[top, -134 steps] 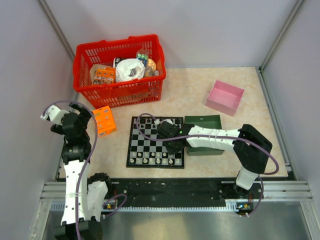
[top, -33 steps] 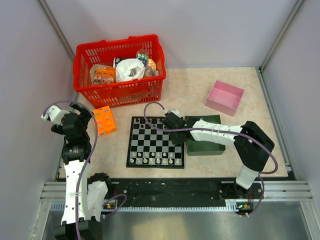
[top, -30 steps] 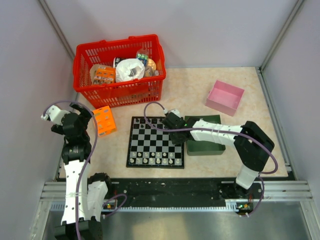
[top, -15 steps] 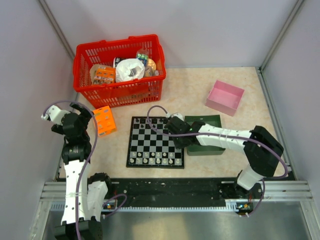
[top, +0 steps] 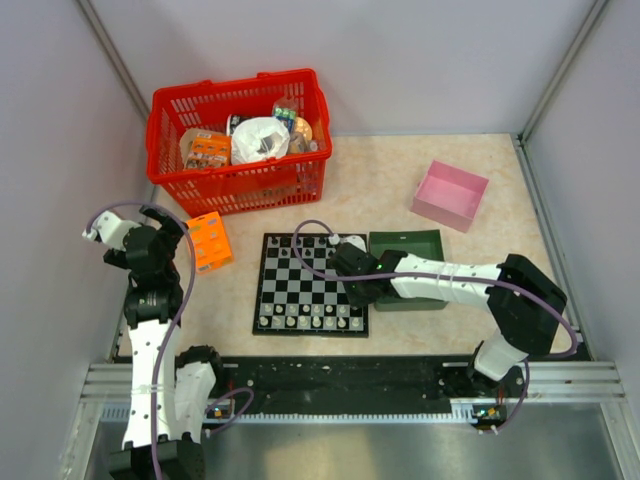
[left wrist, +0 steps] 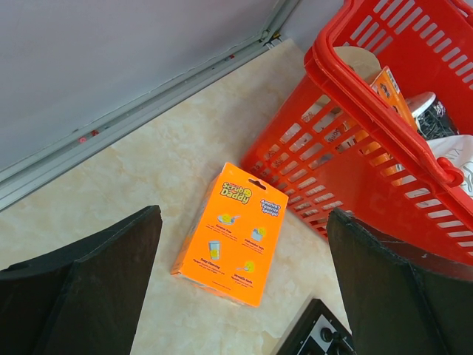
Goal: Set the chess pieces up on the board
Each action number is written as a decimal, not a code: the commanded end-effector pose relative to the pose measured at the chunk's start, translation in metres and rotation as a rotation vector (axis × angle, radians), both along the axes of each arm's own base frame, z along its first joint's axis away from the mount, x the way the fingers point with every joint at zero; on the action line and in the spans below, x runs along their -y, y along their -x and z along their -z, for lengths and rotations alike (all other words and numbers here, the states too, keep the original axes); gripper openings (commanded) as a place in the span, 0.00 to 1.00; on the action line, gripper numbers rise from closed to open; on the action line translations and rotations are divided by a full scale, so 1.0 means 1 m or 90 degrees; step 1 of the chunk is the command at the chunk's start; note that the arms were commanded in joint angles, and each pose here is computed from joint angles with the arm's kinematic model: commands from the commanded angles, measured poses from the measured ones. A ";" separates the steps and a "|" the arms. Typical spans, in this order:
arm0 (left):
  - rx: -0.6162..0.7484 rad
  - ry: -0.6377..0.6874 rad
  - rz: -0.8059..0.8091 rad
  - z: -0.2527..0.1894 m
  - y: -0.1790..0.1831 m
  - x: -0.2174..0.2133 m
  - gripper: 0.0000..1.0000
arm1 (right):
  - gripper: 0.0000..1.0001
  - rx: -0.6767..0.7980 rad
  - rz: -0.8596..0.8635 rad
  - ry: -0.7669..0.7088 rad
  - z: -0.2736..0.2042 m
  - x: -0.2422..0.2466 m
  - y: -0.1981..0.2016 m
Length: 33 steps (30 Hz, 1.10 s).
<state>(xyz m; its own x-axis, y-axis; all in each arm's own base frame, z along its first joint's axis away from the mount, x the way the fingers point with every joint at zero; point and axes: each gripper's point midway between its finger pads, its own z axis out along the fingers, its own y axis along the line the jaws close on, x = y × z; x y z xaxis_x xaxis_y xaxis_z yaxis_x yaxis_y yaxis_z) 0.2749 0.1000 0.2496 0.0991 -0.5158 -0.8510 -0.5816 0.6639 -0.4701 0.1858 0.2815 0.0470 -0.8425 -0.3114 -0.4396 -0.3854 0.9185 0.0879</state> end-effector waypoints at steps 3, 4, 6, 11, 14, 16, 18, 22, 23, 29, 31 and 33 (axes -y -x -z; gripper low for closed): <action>0.030 -0.004 0.002 -0.010 -0.004 -0.001 0.99 | 0.04 -0.003 -0.003 -0.033 -0.014 -0.007 0.008; 0.031 -0.005 0.002 -0.011 -0.004 -0.001 0.99 | 0.05 -0.006 -0.007 -0.035 -0.015 -0.008 0.009; 0.032 -0.005 0.000 -0.011 -0.003 -0.001 0.99 | 0.04 -0.007 -0.007 -0.037 -0.016 -0.009 0.010; 0.034 -0.004 0.002 -0.012 -0.003 0.000 0.99 | 0.04 -0.007 -0.007 -0.026 -0.013 -0.007 0.012; 0.034 -0.004 0.004 -0.012 -0.004 0.000 0.99 | 0.04 -0.008 -0.005 -0.020 -0.010 -0.006 0.012; 0.035 -0.004 0.004 -0.013 -0.004 0.000 0.99 | 0.05 -0.006 -0.002 -0.017 -0.010 -0.005 0.011; 0.034 -0.004 0.003 -0.012 -0.004 0.000 0.99 | 0.09 -0.001 0.000 -0.013 -0.010 -0.004 0.009; 0.036 -0.004 0.004 -0.013 -0.005 0.000 0.99 | 0.16 0.008 -0.003 -0.013 -0.013 -0.008 0.005; 0.034 -0.004 0.004 -0.012 -0.005 0.000 0.99 | 0.19 0.008 -0.005 -0.012 -0.013 -0.008 0.005; 0.034 -0.006 0.003 -0.014 -0.004 -0.001 0.99 | 0.42 0.031 -0.027 -0.066 -0.040 -0.029 -0.003; 0.035 -0.006 0.003 -0.014 -0.004 -0.001 0.99 | 0.49 0.049 -0.028 -0.082 -0.052 -0.034 -0.009; 0.034 -0.007 0.004 -0.014 -0.005 -0.001 0.99 | 0.59 0.073 -0.031 -0.100 -0.069 -0.038 -0.014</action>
<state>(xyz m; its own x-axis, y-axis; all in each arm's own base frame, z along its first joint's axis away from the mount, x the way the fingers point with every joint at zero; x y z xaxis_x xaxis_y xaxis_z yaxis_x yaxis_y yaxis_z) 0.2751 0.0995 0.2495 0.0975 -0.5168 -0.8505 -0.5793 0.6654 -0.4708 0.1848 0.2941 0.0614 -0.8333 -0.3190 -0.4515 -0.4079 0.9060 0.1128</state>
